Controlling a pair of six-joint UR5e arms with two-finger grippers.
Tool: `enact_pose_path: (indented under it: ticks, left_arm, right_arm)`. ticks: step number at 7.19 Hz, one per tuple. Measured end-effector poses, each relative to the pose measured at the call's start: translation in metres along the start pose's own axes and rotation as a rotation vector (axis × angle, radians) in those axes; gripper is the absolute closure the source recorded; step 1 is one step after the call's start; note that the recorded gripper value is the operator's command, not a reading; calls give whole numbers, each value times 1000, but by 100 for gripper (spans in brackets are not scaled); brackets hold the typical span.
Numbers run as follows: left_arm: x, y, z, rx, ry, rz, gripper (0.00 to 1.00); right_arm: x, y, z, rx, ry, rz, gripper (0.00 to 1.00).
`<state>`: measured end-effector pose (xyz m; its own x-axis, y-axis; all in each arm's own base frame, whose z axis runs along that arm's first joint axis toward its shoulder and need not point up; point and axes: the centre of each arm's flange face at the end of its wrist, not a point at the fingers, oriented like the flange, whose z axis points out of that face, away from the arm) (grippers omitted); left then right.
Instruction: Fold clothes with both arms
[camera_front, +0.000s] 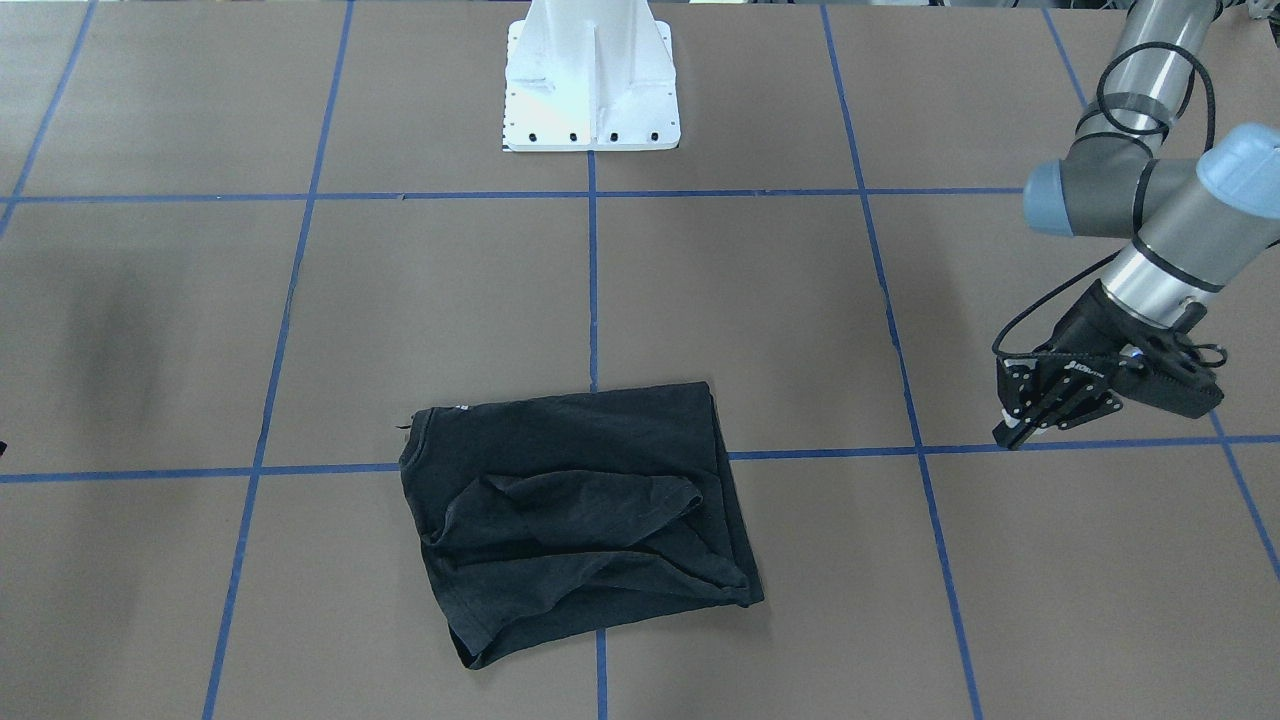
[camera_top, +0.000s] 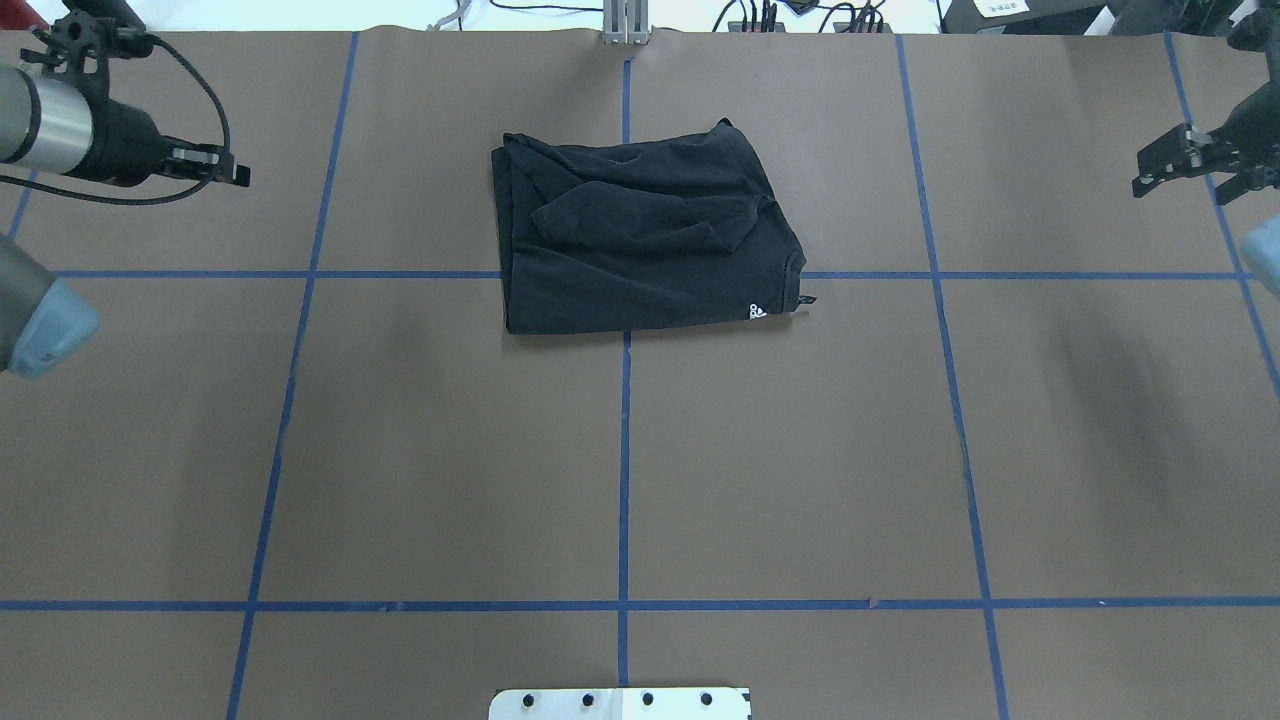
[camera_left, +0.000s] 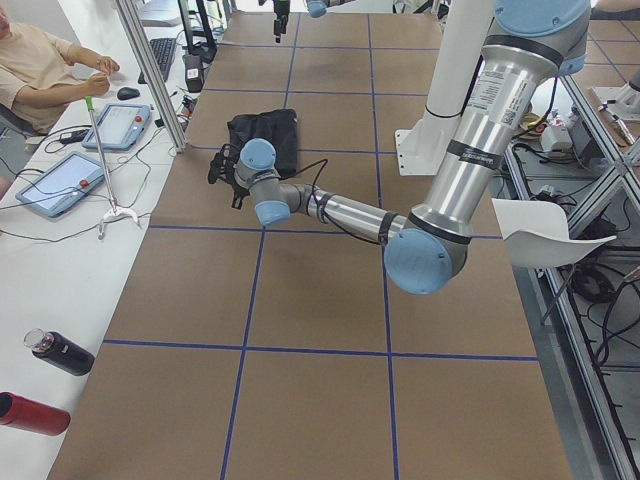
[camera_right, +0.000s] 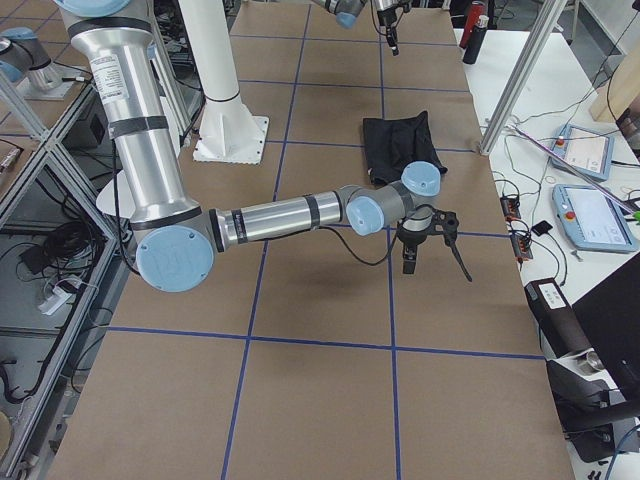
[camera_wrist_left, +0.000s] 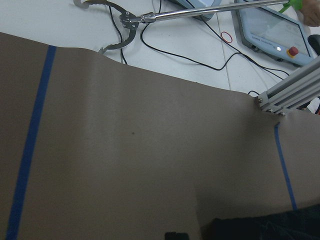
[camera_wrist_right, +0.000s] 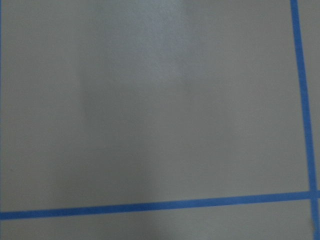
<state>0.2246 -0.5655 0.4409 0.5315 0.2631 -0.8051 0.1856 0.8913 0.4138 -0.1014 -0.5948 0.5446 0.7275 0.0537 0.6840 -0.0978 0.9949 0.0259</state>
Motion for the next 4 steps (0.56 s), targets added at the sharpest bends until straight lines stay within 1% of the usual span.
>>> enact_pose_path:
  ticks: [1, 2, 3, 4]
  left_arm:
    - [-27, 26, -26, -35, -28, 62, 27]
    - [-58, 46, -49, -64, -51, 125, 0]
    - [-90, 58, -70, -84, -74, 179, 0]
    - [-118, 63, -89, -103, -103, 209, 0]
  right_arm:
    - [35, 11, -5, -35, -15, -51, 0]
    - [71, 26, -14, -53, -50, -68, 0]
    - [100, 46, -23, -52, -70, -81, 0]
    - [119, 64, -27, -53, -78, -101, 0]
